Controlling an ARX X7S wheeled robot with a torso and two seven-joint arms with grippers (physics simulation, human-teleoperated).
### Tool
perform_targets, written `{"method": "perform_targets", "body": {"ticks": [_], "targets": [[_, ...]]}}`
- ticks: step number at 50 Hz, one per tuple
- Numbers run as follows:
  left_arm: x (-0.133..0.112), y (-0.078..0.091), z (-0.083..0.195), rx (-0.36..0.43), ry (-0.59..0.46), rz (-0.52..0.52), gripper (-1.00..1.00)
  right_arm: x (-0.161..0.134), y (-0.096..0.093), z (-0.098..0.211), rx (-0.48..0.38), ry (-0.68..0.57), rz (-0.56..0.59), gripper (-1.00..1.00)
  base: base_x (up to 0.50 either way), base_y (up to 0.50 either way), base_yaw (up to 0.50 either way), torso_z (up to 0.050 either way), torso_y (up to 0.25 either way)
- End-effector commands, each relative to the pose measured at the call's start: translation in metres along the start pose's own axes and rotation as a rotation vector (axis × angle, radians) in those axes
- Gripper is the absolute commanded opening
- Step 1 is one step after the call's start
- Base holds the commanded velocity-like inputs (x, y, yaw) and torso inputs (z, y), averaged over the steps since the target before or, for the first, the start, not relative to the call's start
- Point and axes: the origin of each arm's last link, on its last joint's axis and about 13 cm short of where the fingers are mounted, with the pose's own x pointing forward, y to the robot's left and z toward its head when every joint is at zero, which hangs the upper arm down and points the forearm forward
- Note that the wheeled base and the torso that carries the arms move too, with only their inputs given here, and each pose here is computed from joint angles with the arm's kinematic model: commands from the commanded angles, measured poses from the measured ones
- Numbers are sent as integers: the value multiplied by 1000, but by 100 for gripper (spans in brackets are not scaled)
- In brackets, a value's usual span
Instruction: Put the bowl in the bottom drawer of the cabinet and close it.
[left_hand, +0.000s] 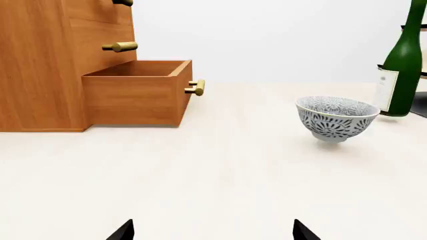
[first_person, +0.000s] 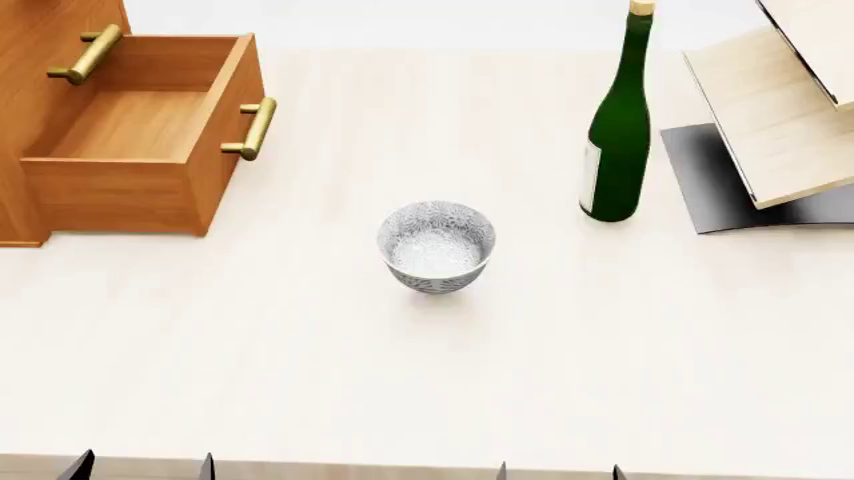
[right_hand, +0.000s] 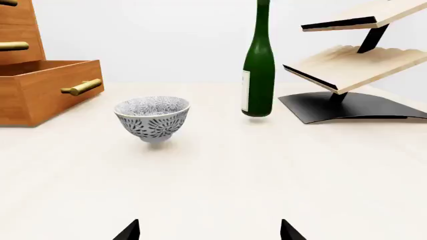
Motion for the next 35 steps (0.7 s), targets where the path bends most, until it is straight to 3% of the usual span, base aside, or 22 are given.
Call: {"method": "perform_targets", "body": {"ticks": [1, 13, 17, 18, 20, 31, 35], "targets": [[0, 0, 0, 0, 4, 3, 100, 0, 1, 0, -6, 7, 5, 100, 0, 0, 0, 0, 0], [-2, 0, 0, 2, 9, 0, 100, -1, 1, 0, -5, 1, 3, 100, 0, 0, 0, 0, 0], [-5, 1, 4, -59, 31, 25, 100, -1, 1, 3, 1, 8, 2, 100, 0, 0, 0, 0, 0], [-10, 2, 10, -22, -8, 15, 100, -3, 1, 7, 14, 8, 2, 100, 0, 0, 0, 0, 0], [-14, 2, 17, -46, -2, 9, 100, -3, 1, 6, 16, 11, 0, 100, 0, 0, 0, 0, 0], [-49, 5, 44, -6, -65, 40, 100, -4, 1, 16, 21, 39, 14, 100, 0, 0, 0, 0, 0], [-69, 5, 44, 3, -80, 36, 100, -2, -4, 45, 9, 9, 4, 100, 0, 0, 0, 0, 0]]}}
